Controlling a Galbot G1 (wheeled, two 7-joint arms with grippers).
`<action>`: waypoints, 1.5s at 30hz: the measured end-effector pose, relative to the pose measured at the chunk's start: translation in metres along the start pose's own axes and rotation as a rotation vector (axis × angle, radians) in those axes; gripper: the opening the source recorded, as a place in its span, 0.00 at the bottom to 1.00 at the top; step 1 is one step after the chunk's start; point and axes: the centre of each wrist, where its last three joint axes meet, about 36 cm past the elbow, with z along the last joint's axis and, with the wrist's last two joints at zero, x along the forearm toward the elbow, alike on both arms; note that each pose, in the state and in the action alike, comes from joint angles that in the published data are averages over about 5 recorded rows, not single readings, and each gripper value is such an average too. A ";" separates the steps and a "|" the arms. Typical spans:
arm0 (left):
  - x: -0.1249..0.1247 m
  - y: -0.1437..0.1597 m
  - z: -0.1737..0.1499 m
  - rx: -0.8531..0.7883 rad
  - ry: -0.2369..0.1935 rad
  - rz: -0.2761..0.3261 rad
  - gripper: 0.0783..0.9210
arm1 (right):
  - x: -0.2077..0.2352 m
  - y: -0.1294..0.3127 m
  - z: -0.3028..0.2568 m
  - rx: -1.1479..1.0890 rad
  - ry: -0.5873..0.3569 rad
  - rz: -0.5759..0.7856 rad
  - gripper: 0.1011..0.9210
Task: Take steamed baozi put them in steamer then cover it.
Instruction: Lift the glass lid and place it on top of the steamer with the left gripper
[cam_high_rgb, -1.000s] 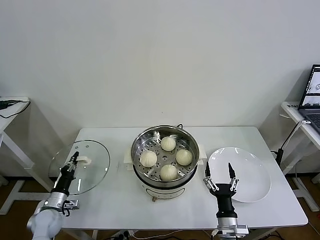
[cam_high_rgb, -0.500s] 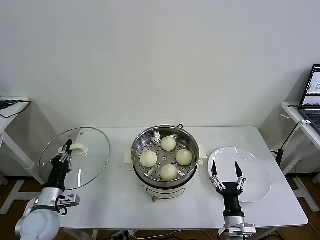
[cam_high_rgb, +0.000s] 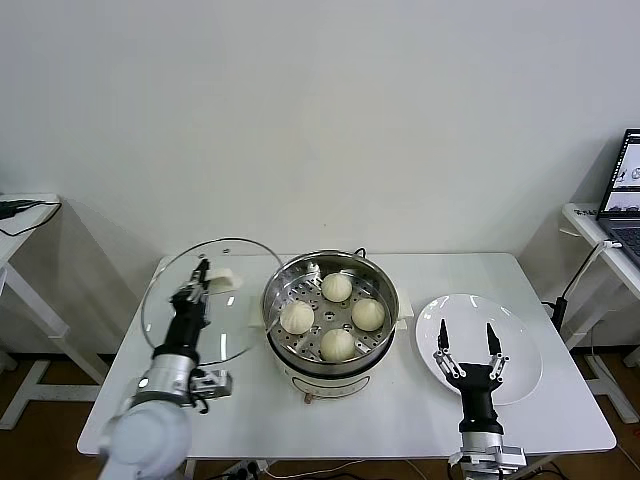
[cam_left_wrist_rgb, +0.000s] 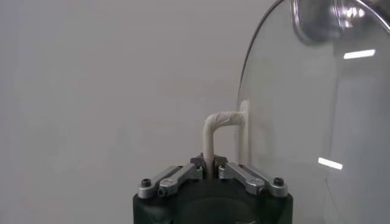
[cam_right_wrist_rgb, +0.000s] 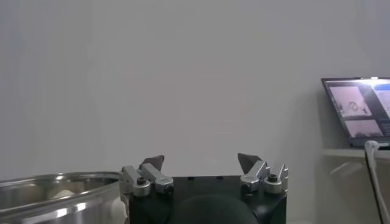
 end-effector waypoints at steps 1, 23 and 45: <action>-0.001 0.001 -0.007 0.002 -0.006 0.002 0.13 | 0.000 -0.001 0.000 0.002 0.000 0.003 0.88; -0.024 -0.017 -0.134 -0.014 -0.101 0.036 0.13 | 0.007 -0.009 0.004 0.038 0.013 0.049 0.88; -0.043 -0.051 -0.187 -0.033 -0.087 0.066 0.13 | 0.003 -0.009 0.014 0.045 0.022 0.050 0.88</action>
